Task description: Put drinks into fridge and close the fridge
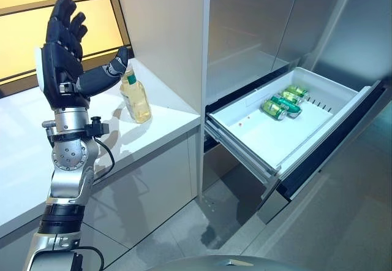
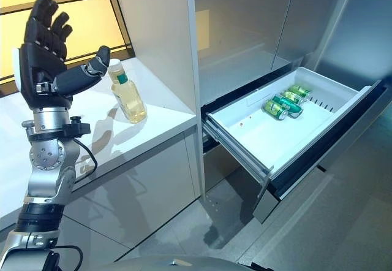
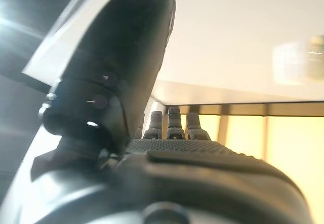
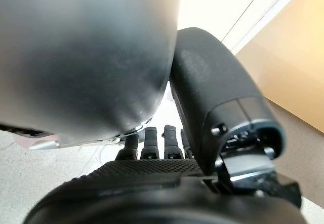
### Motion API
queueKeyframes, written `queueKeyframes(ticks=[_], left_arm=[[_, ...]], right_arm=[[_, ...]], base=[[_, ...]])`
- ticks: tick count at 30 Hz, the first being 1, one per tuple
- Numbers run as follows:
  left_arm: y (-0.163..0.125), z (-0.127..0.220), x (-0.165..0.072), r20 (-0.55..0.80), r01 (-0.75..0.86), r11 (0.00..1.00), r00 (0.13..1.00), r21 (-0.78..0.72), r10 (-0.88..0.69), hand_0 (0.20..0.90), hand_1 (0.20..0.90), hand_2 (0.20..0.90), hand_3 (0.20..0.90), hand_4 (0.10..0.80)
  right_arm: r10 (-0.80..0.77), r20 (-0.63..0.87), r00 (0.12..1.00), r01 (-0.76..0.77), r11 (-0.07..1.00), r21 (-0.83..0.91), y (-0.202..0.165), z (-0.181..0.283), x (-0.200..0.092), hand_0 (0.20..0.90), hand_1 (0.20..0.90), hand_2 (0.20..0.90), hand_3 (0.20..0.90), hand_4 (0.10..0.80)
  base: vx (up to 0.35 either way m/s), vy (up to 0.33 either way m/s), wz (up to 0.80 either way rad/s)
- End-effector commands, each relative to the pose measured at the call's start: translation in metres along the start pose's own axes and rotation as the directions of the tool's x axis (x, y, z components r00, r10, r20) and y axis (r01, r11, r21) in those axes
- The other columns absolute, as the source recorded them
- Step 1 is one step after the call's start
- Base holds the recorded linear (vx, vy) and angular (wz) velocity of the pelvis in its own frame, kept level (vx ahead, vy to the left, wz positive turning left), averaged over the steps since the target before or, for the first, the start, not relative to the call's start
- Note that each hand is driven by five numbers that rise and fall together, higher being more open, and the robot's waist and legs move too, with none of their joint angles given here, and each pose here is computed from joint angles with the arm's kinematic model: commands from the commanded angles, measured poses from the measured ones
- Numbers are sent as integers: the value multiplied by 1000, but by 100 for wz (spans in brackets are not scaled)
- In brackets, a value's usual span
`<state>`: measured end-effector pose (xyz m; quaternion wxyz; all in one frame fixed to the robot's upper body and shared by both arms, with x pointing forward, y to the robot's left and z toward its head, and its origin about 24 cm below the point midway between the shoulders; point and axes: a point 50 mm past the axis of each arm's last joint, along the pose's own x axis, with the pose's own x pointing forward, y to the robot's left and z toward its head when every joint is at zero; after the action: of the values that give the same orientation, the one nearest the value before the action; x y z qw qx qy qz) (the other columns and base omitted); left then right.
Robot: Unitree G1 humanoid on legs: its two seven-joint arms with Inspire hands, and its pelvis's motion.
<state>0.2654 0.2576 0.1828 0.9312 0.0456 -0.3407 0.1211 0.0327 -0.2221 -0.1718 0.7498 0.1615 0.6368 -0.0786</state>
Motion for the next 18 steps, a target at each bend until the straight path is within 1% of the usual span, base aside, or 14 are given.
queueKeyframes(ticks=[1,4,9,15,18], left_arm=[[0,36,38,196,29,999,980,25,-33,900,900,900,900,800],[4,27,38,157,21,999,987,48,-29,900,900,900,900,800],[10,3,36,44,13,996,999,93,-17,900,900,900,900,800],[14,-18,26,-25,6,993,1000,114,-3,900,900,900,900,800],[18,-27,24,-61,-4,989,998,149,14,900,900,900,900,800]], right_arm=[[34,-55,998,-37,998,-50,6,-2,1,900,900,900,900,800],[31,-56,998,-34,998,-53,4,0,1,900,900,900,900,800],[25,-63,998,-29,998,-63,0,-2,0,900,900,900,900,800],[24,-61,998,-28,997,-71,8,-5,2,900,900,900,900,800],[20,-61,998,-24,997,-79,9,-6,3,900,900,900,900,800]], base=[[24,32,-1],[11,17,-2],[11,14,-5],[6,24,-9],[12,26,-4]])
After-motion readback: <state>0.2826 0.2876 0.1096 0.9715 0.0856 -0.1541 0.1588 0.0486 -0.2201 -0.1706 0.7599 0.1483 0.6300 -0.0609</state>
